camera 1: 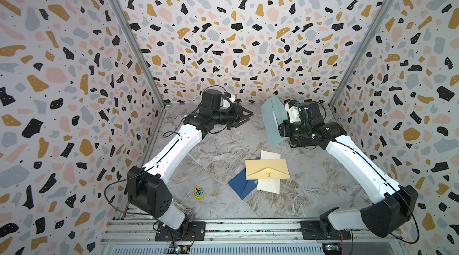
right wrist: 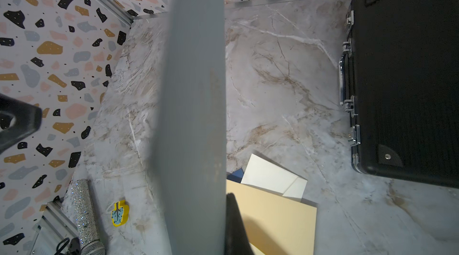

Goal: Take the letter paper out of the envelope
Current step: Pick up the envelope from the envelope, then take out the letter paper from the envelope.

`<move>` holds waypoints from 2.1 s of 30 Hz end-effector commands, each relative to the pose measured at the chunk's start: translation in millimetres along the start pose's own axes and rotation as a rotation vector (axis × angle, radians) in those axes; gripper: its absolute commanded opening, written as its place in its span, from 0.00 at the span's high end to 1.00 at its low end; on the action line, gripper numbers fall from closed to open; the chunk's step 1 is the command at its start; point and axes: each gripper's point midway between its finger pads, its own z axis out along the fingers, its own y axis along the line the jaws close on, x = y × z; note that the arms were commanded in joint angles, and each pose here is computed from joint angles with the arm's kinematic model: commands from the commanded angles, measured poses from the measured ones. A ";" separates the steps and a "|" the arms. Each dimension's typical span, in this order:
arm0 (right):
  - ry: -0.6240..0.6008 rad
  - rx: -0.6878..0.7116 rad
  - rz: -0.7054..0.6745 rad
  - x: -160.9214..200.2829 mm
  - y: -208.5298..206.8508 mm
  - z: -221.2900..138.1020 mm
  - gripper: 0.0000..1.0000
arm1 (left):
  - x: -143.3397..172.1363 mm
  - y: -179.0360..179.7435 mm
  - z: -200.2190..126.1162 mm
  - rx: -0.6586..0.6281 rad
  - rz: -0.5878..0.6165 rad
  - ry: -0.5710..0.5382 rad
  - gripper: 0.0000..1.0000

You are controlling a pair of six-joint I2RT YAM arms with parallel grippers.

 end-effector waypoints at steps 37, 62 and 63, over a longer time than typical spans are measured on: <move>-0.105 0.142 -0.500 4.5 68.7 -9.4 1.00 | 19.9 6.0 41.4 -0.219 0.170 0.071 0.73; 0.003 0.213 -0.451 25.5 44.0 11.0 1.00 | 20.7 -11.7 29.8 -0.191 0.146 0.052 1.00; 0.014 0.218 -0.441 26.6 40.5 12.4 1.00 | 20.3 -12.2 29.3 -0.190 0.139 0.051 1.00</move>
